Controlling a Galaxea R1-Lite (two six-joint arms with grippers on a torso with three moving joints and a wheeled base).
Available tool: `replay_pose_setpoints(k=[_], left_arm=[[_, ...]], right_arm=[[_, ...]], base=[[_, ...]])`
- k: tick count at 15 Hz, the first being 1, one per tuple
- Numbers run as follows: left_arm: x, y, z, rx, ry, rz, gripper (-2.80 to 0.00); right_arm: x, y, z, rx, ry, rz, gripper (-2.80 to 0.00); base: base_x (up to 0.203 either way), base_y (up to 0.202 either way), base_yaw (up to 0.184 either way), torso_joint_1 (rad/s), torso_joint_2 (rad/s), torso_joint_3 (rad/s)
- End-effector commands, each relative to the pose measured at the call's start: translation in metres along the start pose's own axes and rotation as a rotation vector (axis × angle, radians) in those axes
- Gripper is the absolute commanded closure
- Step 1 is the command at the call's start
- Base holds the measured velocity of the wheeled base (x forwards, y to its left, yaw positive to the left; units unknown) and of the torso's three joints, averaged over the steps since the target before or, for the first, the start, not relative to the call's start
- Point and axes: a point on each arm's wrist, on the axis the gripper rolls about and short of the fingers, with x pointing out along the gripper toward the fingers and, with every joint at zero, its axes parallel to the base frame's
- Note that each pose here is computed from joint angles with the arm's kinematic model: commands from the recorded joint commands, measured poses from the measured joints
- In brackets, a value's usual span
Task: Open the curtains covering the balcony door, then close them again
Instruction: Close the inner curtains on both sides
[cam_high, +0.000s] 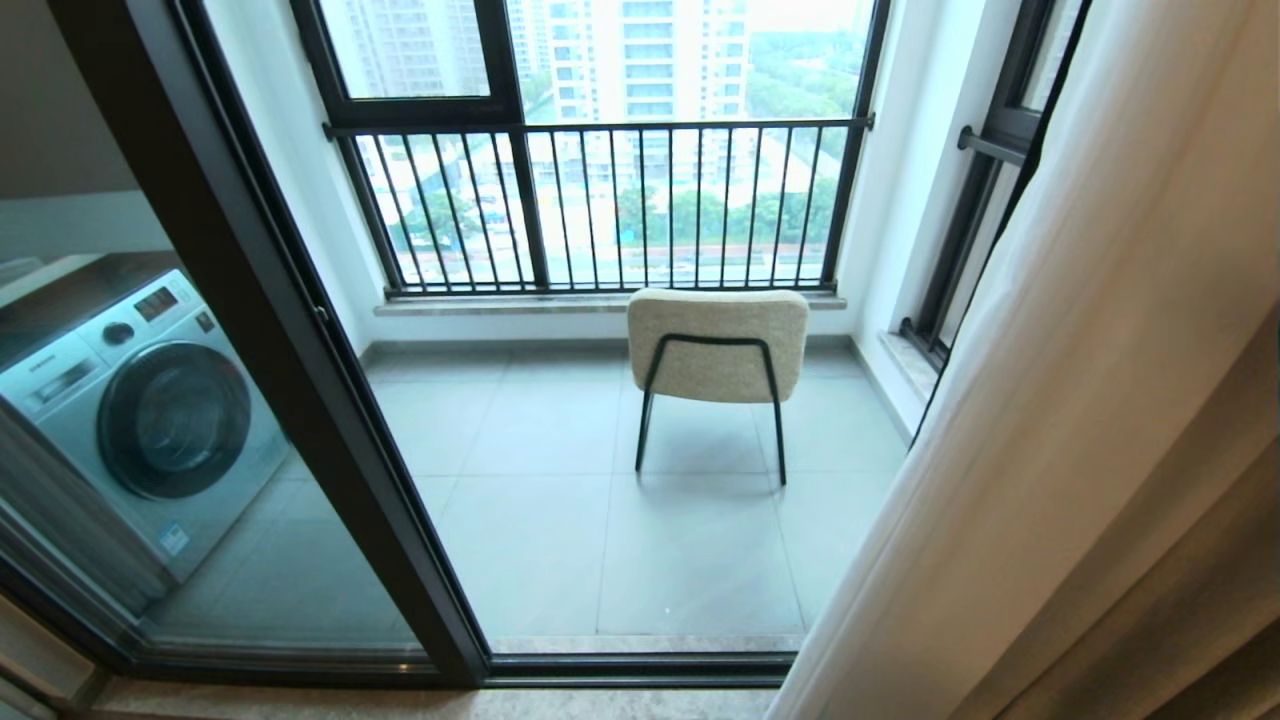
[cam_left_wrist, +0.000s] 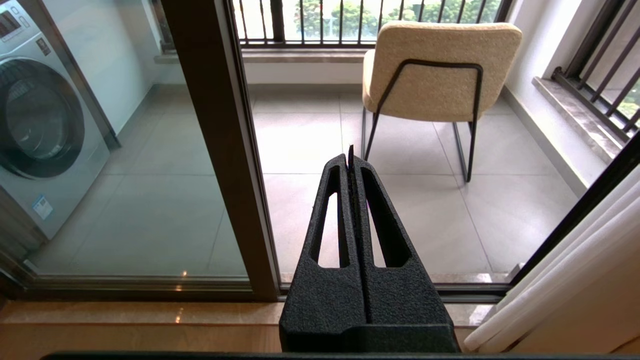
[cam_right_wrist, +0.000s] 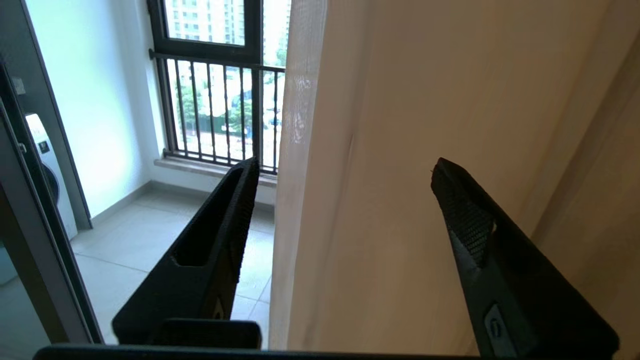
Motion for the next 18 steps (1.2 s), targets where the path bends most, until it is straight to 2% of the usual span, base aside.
replay_pose_setpoints(k=[1,7,9,13,16,18], left_arm=[[0.000,0.000,0.000,-0.002,0.000,0.000,0.00],[0.000,0.000,0.000,0.000,0.000,0.000,0.00],[0.000,0.000,0.000,0.000,0.000,0.000,0.00],[0.000,0.000,0.000,-0.002,0.000,0.000,0.00],[0.000,0.000,0.000,-0.001,0.000,0.000,0.00],[0.000,0.000,0.000,0.000,0.000,0.000,0.00]], right_arm=[[0.017,-0.001,-0.005,0.035,0.034,0.008,-2.80],[0.037,-0.003,-0.002,0.091,0.007,0.023,-2.80],[0.037,0.000,0.004,0.157,-0.014,0.099,-2.80],[0.037,0.006,0.005,0.190,-0.011,0.203,-2.80],[0.051,0.007,0.000,0.191,0.015,0.226,-2.80],[0.066,0.007,-0.005,0.156,0.040,0.225,-2.80]], base=[[0.000,0.000,0.000,0.000,0.00,0.000],[0.000,0.000,0.000,0.000,0.00,0.000],[0.000,0.000,0.000,0.000,0.00,0.000],[0.000,0.000,0.000,0.000,0.00,0.000],[0.000,0.000,0.000,0.000,0.00,0.000],[0.000,0.000,0.000,0.000,0.00,0.000]])
